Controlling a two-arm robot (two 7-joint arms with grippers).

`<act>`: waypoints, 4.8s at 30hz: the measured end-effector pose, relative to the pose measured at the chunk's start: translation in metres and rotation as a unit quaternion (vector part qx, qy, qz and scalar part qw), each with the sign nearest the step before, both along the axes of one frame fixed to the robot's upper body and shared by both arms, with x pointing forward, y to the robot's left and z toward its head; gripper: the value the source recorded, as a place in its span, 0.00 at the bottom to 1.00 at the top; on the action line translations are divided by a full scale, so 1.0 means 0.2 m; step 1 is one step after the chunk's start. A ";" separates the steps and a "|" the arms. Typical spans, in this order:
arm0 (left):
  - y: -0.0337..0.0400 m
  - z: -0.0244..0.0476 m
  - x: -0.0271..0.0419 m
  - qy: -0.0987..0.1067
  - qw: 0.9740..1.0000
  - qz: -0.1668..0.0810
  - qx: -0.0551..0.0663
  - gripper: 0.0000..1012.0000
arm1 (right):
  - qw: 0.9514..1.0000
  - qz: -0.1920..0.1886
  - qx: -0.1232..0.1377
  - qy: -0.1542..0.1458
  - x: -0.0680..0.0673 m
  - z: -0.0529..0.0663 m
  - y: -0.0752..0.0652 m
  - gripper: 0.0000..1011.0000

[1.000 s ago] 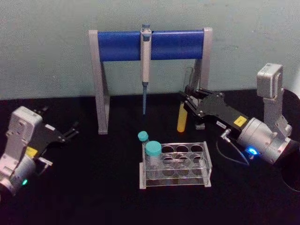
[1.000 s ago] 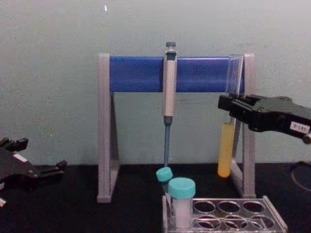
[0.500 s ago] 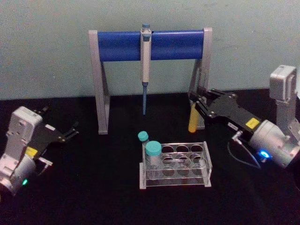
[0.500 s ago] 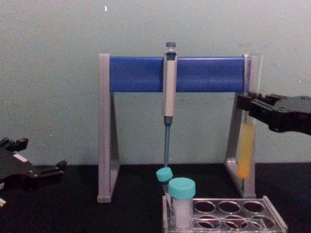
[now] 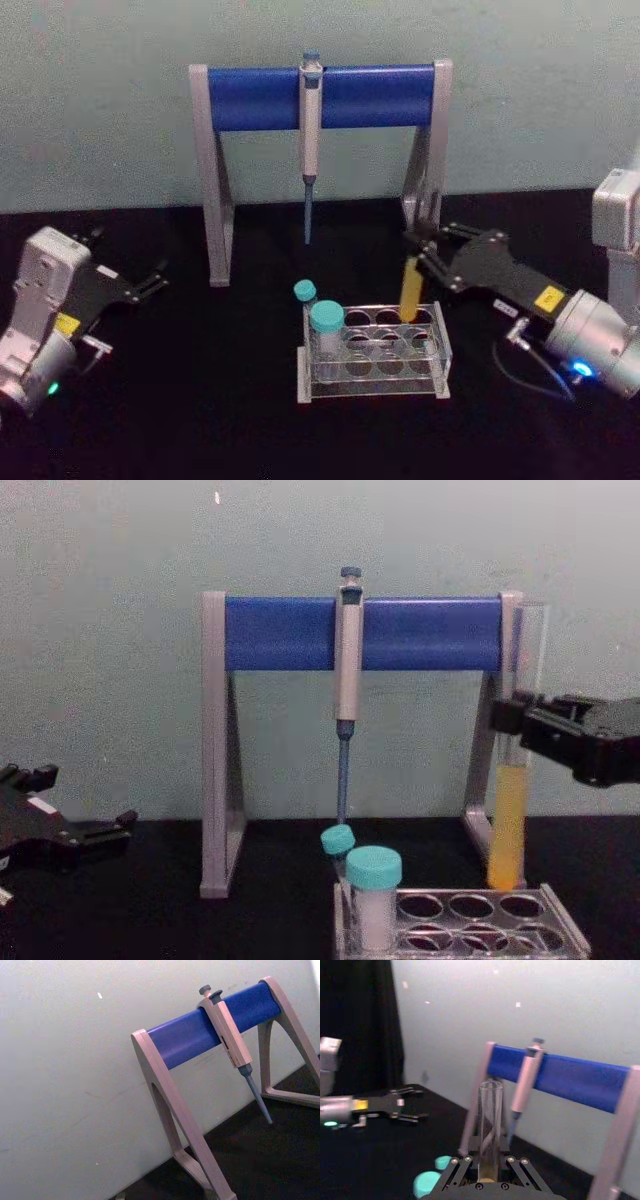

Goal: Pick up the test tube from the test tube rack, shake it, then place it back into the test tube rack.

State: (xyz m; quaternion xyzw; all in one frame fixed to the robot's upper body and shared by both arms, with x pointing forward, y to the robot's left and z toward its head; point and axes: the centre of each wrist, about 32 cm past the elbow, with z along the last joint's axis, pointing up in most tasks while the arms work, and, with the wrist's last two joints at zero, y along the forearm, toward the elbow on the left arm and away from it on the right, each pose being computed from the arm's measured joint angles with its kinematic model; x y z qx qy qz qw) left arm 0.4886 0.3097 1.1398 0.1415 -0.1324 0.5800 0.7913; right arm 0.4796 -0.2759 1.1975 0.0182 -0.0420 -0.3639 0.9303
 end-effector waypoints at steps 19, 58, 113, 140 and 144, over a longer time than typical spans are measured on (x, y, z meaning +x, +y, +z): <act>0.000 0.000 0.000 0.000 1.000 0.000 0.000 1.00 | 0.999 0.041 0.011 -0.010 0.20 0.00 0.12 0.22; 0.000 0.000 0.000 0.000 1.000 0.000 0.000 1.00 | 1.000 0.001 0.005 -0.008 0.24 -0.01 0.06 0.22; 0.000 0.000 0.000 0.000 1.000 0.000 0.000 1.00 | 1.000 0.006 0.001 0.015 0.09 -0.10 0.05 0.22; 0.000 0.000 0.000 0.000 1.000 0.000 0.000 1.00 | 0.999 0.009 0.014 0.037 0.11 -0.22 0.06 0.22; 0.000 0.000 0.000 0.000 1.000 0.000 0.000 1.00 | 0.999 0.008 0.013 0.041 0.11 -0.23 0.06 0.22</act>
